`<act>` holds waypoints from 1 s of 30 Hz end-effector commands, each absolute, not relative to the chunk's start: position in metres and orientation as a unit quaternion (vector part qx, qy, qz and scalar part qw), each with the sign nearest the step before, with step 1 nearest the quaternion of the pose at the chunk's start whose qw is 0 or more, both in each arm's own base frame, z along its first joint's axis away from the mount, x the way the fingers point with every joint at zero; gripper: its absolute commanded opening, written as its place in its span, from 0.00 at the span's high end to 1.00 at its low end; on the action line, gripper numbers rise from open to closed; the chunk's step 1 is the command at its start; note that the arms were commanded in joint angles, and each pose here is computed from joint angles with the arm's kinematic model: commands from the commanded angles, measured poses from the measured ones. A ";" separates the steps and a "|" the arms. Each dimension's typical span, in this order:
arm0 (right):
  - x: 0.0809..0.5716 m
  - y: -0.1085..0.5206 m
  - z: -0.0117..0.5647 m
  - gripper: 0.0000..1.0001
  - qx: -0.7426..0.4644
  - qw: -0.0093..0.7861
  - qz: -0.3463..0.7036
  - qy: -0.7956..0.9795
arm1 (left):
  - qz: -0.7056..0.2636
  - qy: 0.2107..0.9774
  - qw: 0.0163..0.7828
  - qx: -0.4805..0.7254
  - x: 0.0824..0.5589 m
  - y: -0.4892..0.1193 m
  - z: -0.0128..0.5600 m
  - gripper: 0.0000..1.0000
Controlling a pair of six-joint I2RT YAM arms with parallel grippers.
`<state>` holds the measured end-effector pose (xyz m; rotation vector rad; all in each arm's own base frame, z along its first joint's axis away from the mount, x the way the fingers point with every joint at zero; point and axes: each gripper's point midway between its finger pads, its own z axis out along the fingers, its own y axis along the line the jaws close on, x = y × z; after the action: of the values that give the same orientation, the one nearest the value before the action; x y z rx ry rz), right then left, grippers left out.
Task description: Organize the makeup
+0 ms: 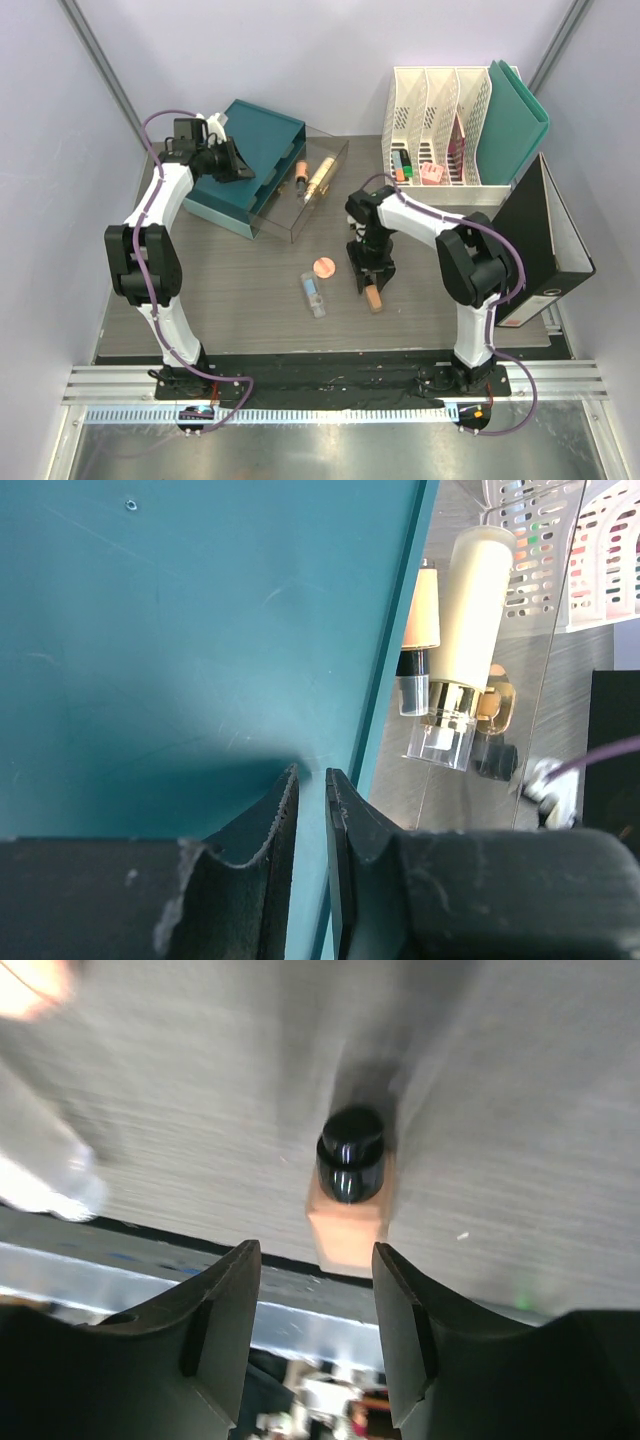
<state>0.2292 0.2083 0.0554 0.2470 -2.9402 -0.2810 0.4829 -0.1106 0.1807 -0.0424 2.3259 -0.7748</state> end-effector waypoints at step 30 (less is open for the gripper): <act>0.283 0.216 0.101 0.99 0.199 -0.124 0.002 -0.972 | -0.250 0.942 0.216 -0.052 0.440 -0.097 0.100 0.80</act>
<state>0.2288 0.1867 0.0305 0.5404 -3.0434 0.1614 0.4831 -0.1127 0.1799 -0.0296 2.3123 -0.7906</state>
